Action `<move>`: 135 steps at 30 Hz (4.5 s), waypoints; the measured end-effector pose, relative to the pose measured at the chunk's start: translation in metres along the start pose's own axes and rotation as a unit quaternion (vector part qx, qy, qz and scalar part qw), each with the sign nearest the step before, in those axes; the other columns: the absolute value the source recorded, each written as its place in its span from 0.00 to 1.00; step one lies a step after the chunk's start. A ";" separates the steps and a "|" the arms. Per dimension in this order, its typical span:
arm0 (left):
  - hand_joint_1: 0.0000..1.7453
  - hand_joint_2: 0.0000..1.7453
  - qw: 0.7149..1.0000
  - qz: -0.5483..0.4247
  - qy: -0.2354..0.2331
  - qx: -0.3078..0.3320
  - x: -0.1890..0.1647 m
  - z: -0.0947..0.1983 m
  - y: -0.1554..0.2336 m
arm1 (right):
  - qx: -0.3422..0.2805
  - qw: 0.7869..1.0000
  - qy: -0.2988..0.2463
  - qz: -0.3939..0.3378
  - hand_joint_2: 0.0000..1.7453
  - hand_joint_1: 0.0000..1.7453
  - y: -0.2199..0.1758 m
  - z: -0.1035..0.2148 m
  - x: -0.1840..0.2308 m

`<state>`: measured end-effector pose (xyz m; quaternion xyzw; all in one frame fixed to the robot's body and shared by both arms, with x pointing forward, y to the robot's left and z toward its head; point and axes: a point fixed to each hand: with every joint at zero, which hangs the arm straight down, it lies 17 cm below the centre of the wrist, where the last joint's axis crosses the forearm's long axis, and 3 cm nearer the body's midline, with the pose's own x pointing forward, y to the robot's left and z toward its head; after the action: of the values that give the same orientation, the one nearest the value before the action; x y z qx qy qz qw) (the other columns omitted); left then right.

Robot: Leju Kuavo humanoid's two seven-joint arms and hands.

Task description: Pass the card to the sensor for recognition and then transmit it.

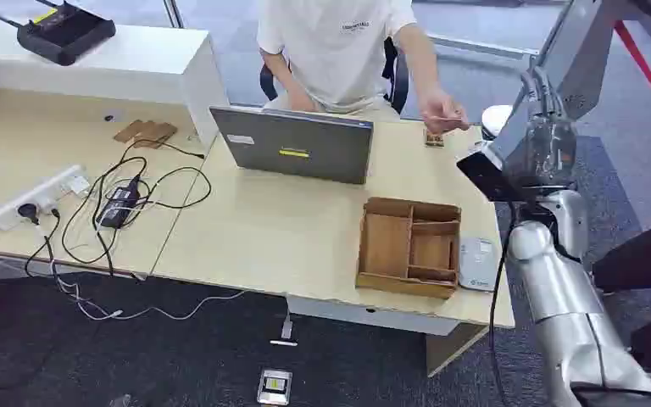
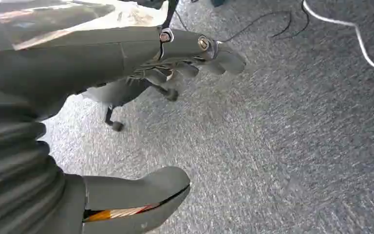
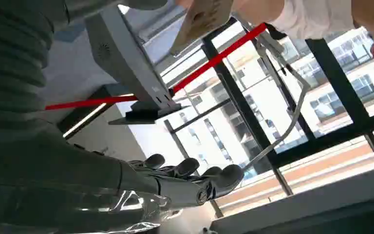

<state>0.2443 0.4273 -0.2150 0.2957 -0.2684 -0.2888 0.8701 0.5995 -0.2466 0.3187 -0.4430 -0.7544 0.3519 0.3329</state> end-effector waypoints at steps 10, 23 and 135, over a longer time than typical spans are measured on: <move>0.00 1.00 1.000 -0.004 0.000 0.000 -0.002 -0.001 0.002 | 0.066 0.997 0.016 0.030 1.00 0.00 0.041 0.007 -0.019; 0.00 1.00 1.000 -0.001 0.005 0.001 -0.009 0.000 0.003 | 0.087 0.996 0.024 0.021 1.00 1.00 0.060 0.013 -0.021; 0.00 1.00 0.999 0.019 0.034 0.011 -0.056 0.021 -0.016 | 0.083 0.991 0.106 0.011 1.00 1.00 0.003 0.079 -0.125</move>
<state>0.1867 0.4460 -0.2276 0.3093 -0.2474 -0.2593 0.8808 0.5851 -0.3767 0.2507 -0.4571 -0.6782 0.3679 0.4425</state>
